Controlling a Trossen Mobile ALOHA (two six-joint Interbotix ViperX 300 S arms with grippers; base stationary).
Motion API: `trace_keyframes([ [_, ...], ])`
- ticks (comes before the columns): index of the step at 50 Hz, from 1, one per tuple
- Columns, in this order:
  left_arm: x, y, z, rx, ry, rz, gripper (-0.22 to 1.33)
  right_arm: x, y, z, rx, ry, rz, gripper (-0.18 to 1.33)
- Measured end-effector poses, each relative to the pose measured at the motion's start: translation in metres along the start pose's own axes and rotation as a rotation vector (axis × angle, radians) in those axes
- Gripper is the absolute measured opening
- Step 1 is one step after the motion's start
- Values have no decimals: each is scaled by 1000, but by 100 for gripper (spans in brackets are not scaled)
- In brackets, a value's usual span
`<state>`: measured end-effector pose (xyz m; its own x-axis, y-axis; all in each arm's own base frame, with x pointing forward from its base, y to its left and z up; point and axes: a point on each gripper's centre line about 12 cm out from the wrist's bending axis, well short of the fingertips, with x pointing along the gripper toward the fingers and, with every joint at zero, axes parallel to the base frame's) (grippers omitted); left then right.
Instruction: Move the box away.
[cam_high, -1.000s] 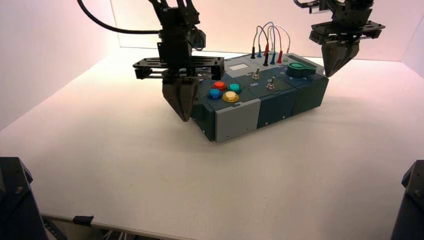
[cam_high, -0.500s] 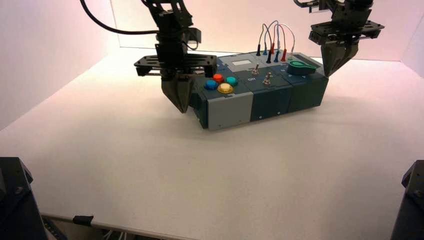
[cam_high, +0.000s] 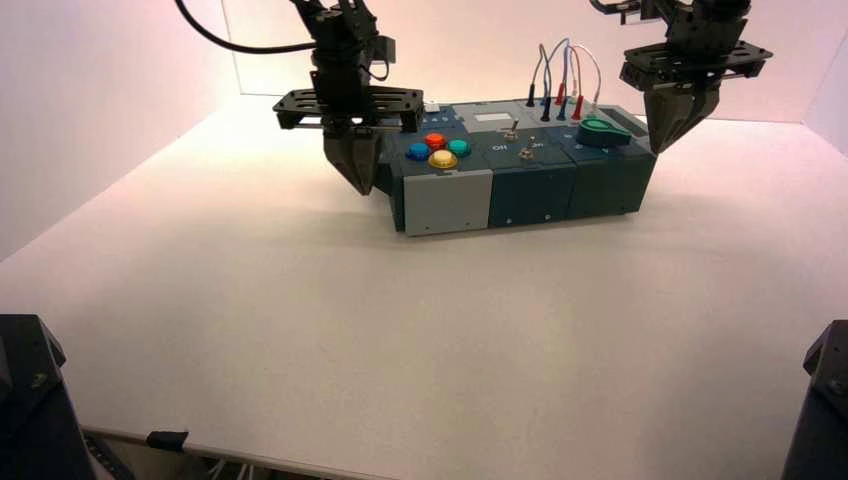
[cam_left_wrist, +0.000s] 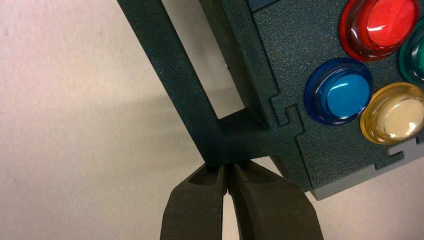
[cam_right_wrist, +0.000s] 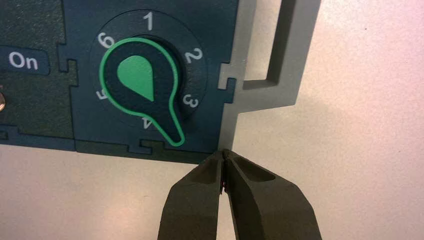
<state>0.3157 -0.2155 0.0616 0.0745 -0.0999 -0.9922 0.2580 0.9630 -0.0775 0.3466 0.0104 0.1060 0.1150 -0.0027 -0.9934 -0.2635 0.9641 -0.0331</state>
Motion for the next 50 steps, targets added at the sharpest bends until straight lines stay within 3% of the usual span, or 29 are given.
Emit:
trace_keyframes([
  [11,4,-1,14,23,-16,-1,-16,-11,-1,2,5,-60,-15,-14],
  [19,4,-1,17,29,-22,-2,-16,-16,-2,-1,-8,-46,-33,-14],
  [25,2,1,20,34,-30,-4,-16,-16,-6,-3,-11,-35,-49,-14],
  [36,-3,11,30,29,-50,-6,-16,-16,-21,-6,25,-35,-61,-14],
  [50,-8,19,41,21,-73,-7,-16,-4,-21,-4,23,-36,-59,-14],
])
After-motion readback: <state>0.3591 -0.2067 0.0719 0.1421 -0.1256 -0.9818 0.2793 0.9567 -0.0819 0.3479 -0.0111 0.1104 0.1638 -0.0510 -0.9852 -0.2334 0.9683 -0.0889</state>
